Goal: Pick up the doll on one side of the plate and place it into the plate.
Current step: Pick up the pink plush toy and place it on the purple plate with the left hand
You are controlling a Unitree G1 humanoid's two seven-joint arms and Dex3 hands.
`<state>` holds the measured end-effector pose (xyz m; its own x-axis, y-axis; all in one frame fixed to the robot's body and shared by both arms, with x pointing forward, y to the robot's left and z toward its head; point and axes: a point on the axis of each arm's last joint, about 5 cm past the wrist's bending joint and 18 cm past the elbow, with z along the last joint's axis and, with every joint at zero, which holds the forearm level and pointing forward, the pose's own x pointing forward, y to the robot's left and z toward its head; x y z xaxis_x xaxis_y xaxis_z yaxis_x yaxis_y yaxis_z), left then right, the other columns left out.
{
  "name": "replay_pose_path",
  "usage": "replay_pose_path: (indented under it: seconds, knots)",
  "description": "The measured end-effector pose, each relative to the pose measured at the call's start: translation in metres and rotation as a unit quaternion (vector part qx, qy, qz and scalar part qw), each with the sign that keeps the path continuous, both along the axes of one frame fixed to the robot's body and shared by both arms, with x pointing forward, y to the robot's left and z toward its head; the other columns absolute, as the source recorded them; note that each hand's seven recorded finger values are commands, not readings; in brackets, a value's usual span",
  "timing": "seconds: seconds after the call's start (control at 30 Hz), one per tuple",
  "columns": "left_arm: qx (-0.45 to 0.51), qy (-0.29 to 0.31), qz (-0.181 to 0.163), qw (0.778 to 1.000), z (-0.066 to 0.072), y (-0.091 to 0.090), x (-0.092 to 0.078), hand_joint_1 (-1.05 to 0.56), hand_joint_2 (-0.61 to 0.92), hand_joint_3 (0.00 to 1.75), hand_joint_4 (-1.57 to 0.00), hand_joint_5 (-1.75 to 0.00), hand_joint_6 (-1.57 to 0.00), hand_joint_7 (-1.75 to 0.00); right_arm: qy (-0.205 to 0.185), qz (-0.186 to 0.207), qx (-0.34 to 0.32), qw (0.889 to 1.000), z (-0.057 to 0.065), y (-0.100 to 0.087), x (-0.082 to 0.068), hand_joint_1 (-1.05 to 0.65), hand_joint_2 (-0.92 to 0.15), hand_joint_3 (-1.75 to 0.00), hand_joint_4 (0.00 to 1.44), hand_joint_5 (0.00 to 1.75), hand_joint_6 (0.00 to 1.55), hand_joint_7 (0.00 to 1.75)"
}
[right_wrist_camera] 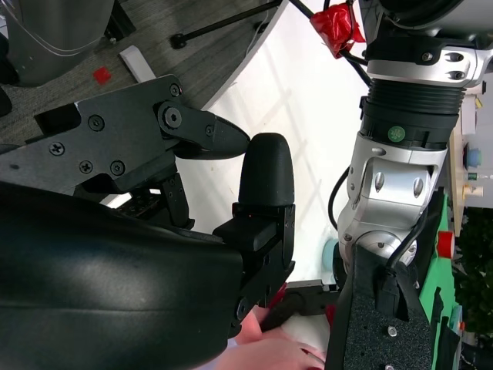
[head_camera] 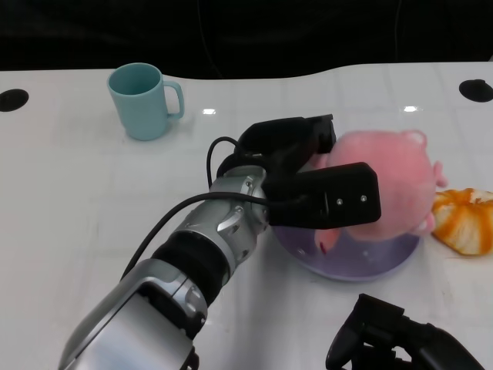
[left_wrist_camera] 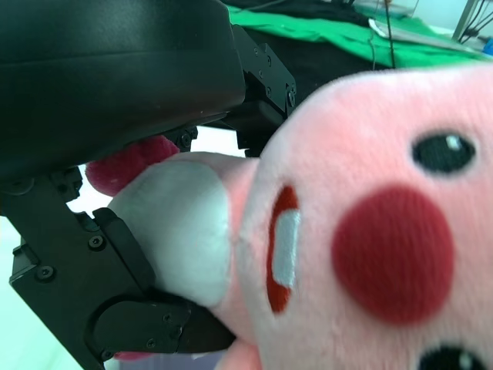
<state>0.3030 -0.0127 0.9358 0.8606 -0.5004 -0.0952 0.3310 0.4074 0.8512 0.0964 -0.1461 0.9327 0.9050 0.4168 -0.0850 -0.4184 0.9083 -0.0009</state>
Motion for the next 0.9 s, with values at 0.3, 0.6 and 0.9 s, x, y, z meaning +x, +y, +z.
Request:
replay_pose_path:
  seconds: [0.3, 0.6, 0.9]
  knots:
    - [0.010, 0.070, 0.000, 0.997, 0.006, -0.005, 0.003, -0.52, 0.92, 0.18, -0.16, -0.69, -0.34, -0.01, 0.002, 0.000, -0.001, 1.000, 0.000, 0.000, 0.000, -0.22, -0.84, -0.68, 0.66, 1.75, 0.44, 1.70]
    - [0.057, 0.076, -0.033, 0.995, 0.008, 0.002, 0.007, -0.86, 0.92, 0.40, 0.00, -0.01, -0.03, -0.01, 0.002, 0.000, -0.001, 1.000, 0.000, 0.000, 0.000, -0.22, -0.84, -0.68, 0.65, 1.75, 0.44, 1.70]
    - [0.073, 0.042, -0.066, 0.994, 0.023, 0.007, 0.010, -0.96, 0.92, 0.50, 0.00, 0.00, 0.00, 0.00, 0.001, 0.000, -0.002, 1.000, 0.000, -0.001, 0.000, -0.20, -0.83, -0.69, 0.66, 1.75, 0.43, 1.70]
